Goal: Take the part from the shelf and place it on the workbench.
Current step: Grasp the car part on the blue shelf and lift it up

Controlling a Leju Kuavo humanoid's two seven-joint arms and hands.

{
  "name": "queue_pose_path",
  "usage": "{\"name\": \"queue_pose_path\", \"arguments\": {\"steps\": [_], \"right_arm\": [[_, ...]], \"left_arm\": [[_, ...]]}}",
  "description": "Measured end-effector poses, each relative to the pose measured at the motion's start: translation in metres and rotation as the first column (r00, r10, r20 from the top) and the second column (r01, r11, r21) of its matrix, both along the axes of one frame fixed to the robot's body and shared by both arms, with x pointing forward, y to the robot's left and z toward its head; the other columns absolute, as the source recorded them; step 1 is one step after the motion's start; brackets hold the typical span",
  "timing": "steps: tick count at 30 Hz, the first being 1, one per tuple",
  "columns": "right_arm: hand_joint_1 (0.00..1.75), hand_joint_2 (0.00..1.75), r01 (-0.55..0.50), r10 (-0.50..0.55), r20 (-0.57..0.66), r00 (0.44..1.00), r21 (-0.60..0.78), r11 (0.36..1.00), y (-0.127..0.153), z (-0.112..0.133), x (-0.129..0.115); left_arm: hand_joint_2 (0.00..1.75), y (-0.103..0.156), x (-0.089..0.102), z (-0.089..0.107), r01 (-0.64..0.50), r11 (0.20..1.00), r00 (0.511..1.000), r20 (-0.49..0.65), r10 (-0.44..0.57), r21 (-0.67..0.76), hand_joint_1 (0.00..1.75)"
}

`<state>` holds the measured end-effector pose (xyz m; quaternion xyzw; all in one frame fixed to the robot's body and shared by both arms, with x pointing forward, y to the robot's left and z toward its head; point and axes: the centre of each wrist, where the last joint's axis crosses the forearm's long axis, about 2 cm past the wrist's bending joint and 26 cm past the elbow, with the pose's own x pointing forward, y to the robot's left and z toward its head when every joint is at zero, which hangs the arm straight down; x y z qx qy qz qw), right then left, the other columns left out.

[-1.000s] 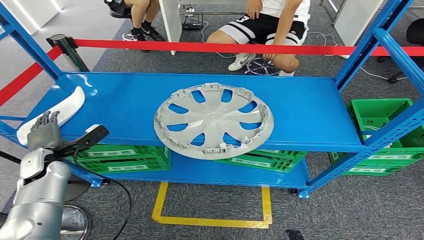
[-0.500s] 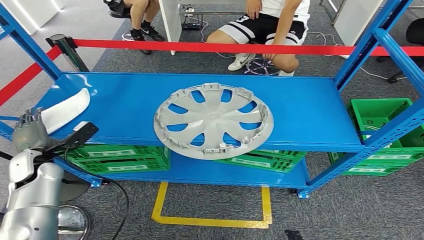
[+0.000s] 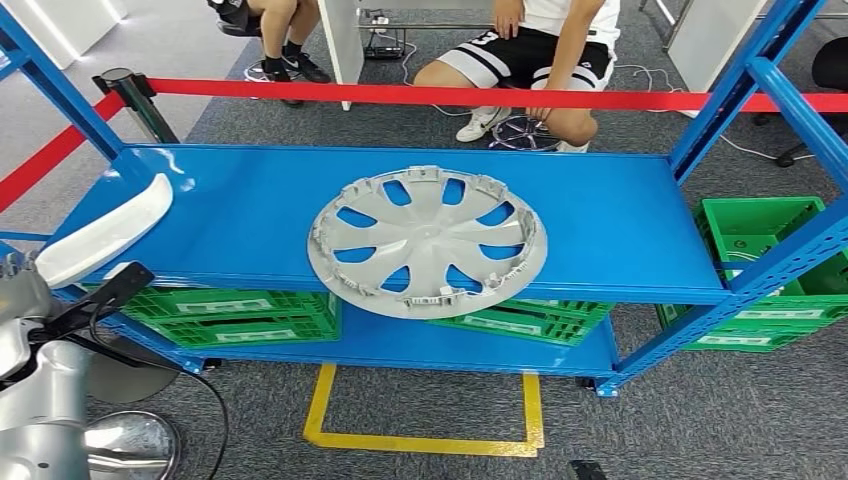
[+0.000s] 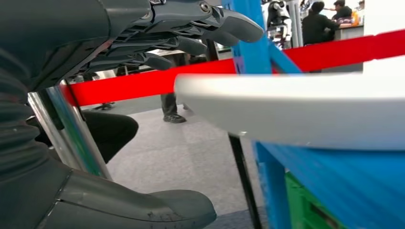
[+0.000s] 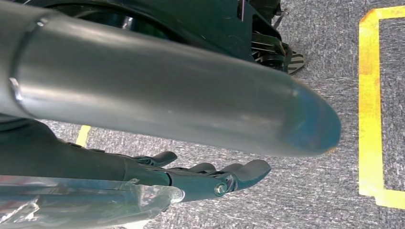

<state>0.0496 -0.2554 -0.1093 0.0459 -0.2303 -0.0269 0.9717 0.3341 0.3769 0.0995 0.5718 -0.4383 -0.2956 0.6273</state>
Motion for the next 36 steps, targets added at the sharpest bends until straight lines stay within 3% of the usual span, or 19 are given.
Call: {"name": "queue_pose_path", "arguments": {"steps": [7,18,36], "right_arm": [[0.0,0.0,-0.001,0.001,0.003,1.0,0.002,1.0,0.0,0.0,0.0],[0.0,0.0,-0.008,0.008,-0.007,1.0,0.005,1.0,0.0,0.0,-0.001],[0.0,0.0,-0.039,0.039,0.0,0.999,0.011,0.999,-0.008,-0.001,-0.004]], "left_arm": [[1.75,0.016,0.004,-0.007,-0.03,1.0,0.999,-0.018,0.03,0.007,0.0],[1.75,0.027,0.014,-0.001,-0.019,1.0,0.999,0.032,0.019,0.008,0.0],[1.75,0.017,0.038,0.004,0.046,0.999,0.998,-0.037,-0.046,-0.016,0.0]]}}
